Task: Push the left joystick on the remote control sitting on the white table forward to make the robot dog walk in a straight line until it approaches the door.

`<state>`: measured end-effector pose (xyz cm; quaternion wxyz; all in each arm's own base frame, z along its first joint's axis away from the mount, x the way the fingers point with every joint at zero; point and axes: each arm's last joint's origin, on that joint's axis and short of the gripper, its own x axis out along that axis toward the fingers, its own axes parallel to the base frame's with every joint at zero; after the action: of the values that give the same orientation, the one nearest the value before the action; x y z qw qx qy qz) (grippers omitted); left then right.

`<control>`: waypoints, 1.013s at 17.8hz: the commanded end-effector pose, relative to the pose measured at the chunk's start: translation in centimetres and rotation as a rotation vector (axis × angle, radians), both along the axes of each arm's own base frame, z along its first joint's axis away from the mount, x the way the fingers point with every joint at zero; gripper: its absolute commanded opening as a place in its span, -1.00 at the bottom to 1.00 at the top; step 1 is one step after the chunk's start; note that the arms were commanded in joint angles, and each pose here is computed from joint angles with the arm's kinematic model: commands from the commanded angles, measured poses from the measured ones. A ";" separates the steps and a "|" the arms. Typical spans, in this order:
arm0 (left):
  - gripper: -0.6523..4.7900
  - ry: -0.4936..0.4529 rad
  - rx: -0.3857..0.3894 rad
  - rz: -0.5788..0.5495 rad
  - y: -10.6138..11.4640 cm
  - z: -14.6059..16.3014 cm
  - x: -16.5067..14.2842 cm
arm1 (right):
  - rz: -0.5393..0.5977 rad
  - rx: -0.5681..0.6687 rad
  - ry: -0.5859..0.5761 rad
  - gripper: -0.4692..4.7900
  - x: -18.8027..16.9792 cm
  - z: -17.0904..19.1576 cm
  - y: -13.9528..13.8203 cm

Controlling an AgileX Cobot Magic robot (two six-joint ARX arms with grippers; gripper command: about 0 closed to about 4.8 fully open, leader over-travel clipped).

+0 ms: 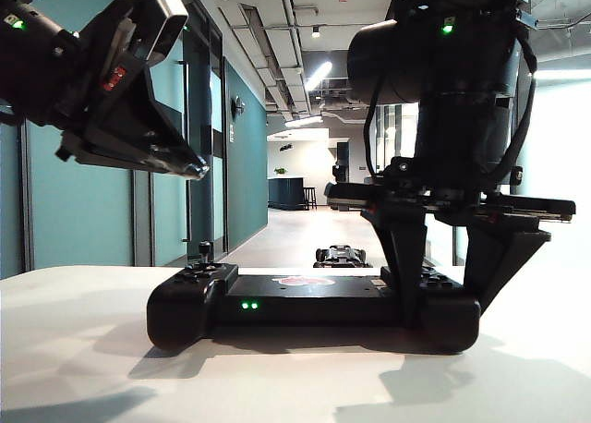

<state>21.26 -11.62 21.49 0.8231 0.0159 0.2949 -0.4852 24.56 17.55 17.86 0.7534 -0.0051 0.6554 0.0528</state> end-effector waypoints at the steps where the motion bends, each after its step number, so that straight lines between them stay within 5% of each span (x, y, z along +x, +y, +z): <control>1: -0.78 0.025 -0.018 -0.060 -0.5 -1.3 0.7 | -0.010 -0.012 0.044 -0.02 -0.3 -0.4 -0.2; 18: -0.78 0.060 -0.016 -0.088 -0.6 -5.7 3.6 | -0.008 -0.012 0.050 -0.02 -0.4 -0.4 -0.2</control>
<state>24.73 -12.20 15.73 0.7921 0.0057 0.3237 -0.5175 24.51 17.51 17.85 0.7521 -0.0070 0.6570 0.0508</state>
